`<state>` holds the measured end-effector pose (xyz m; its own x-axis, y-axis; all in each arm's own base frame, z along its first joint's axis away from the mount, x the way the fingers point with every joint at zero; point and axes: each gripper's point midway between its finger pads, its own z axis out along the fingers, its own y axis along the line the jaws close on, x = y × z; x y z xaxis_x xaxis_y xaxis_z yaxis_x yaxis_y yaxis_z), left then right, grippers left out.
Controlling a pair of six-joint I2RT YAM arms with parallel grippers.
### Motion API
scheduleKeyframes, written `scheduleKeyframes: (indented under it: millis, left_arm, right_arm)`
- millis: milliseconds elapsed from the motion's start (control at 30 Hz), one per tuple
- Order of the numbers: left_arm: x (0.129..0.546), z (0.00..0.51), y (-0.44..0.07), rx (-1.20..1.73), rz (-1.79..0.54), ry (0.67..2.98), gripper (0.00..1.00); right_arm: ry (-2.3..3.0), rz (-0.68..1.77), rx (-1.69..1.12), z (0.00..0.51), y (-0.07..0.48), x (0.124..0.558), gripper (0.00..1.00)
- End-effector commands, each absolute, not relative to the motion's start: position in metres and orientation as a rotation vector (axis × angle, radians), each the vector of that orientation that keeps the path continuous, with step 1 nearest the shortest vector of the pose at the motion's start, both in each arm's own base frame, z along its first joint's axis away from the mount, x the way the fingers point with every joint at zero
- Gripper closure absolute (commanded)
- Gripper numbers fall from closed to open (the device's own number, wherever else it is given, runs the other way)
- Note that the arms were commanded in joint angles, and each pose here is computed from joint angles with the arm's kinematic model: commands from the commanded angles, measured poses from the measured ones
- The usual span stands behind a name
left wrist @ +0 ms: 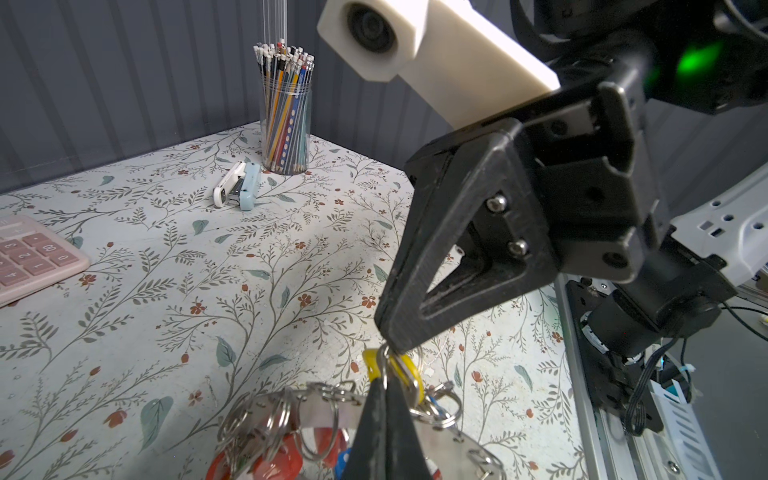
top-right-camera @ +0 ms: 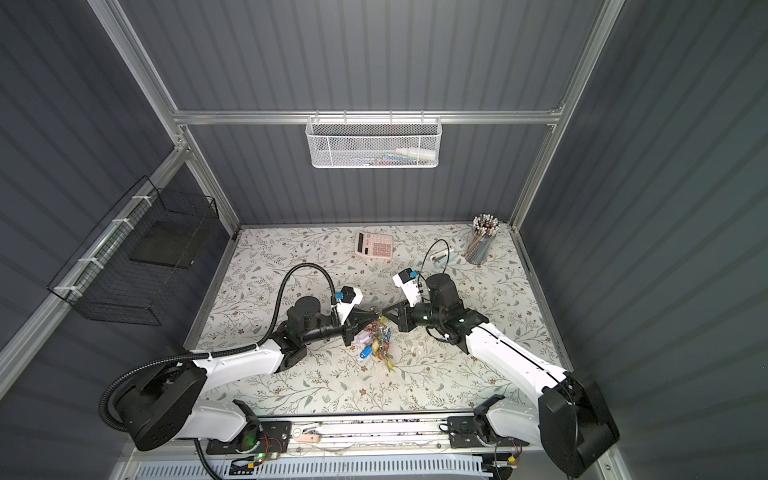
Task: Put the keys on the keyring
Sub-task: 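Carry the key to the ring while the left gripper holds the ring up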
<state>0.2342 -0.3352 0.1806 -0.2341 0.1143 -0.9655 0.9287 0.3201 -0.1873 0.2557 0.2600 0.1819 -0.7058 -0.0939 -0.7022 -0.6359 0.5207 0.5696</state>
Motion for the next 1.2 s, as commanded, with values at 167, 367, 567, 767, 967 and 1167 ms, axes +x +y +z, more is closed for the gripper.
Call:
scheduleKeyframes:
  millis: [167, 367, 567, 767, 967, 1167]
  left_arm:
    - [0.227, 0.211, -0.345, 1.002, -1.074, 1.482, 1.00]
    - [0.227, 0.210, -0.345, 1.004, -1.072, 1.482, 1.00]
    - [0.227, 0.211, -0.345, 0.998, -1.074, 1.478, 1.00]
    - [0.227, 0.215, -0.344, 0.984, -1.072, 1.459, 1.00]
    - [0.228, 0.220, -0.343, 0.959, -1.077, 1.435, 1.00]
    - [0.229, 0.228, -0.339, 0.925, -1.066, 1.408, 1.00]
  right_arm:
    - [2.145, 1.083, -0.509, 0.184, 0.254, 0.269, 1.00]
    - [2.154, 1.082, -0.491, 0.185, 0.254, 0.271, 1.00]
    - [2.173, 1.089, -0.484, 0.182, 0.255, 0.272, 1.00]
    - [2.194, 1.098, -0.482, 0.177, 0.256, 0.271, 1.00]
    - [2.203, 1.109, -0.487, 0.176, 0.258, 0.270, 1.00]
    - [2.193, 1.125, -0.505, 0.181, 0.260, 0.269, 1.00]
